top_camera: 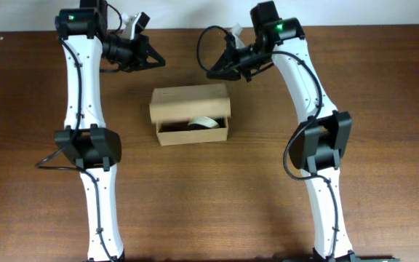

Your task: Pack container

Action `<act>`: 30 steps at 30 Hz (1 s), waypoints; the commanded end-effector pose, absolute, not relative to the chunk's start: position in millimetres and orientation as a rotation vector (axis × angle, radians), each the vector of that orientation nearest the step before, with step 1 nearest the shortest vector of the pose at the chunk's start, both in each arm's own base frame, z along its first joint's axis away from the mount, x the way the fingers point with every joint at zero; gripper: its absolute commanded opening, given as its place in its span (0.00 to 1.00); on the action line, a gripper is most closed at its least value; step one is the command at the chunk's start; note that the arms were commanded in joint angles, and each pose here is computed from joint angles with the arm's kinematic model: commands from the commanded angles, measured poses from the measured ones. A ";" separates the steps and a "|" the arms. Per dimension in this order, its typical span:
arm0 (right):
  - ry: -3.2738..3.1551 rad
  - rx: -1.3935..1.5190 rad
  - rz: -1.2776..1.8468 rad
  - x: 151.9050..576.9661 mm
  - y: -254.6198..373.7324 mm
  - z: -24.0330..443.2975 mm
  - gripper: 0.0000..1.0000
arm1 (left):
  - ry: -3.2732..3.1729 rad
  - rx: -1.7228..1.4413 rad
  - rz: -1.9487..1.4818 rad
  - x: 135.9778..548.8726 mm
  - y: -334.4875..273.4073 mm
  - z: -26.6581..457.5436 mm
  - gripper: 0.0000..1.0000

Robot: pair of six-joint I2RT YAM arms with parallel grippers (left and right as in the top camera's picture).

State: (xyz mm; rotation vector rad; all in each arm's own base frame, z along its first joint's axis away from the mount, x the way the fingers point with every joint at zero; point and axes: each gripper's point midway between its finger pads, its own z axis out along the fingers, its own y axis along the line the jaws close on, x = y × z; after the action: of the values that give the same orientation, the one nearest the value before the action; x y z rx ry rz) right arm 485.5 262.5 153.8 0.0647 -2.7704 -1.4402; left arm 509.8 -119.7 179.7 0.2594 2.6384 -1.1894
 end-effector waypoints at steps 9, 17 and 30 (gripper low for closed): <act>-3.150 0.257 -0.868 456.9 216.9 195.2 0.04 | 2.671 0.368 -0.532 497.2 -103.5 230.7 0.02; -3.389 0.384 -0.710 445.3 202.1 261.9 0.04 | 2.442 0.309 -0.201 434.3 -68.6 365.2 0.02; -3.284 0.297 -0.420 419.9 191.5 221.0 0.04 | 2.736 0.273 -0.075 388.0 -51.1 284.2 0.08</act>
State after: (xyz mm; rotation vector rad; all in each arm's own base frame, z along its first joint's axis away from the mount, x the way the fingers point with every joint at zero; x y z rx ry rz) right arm 422.5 196.1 262.7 0.3523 -3.3786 -0.5589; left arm 369.5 -42.5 352.6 0.2488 2.5598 -0.0503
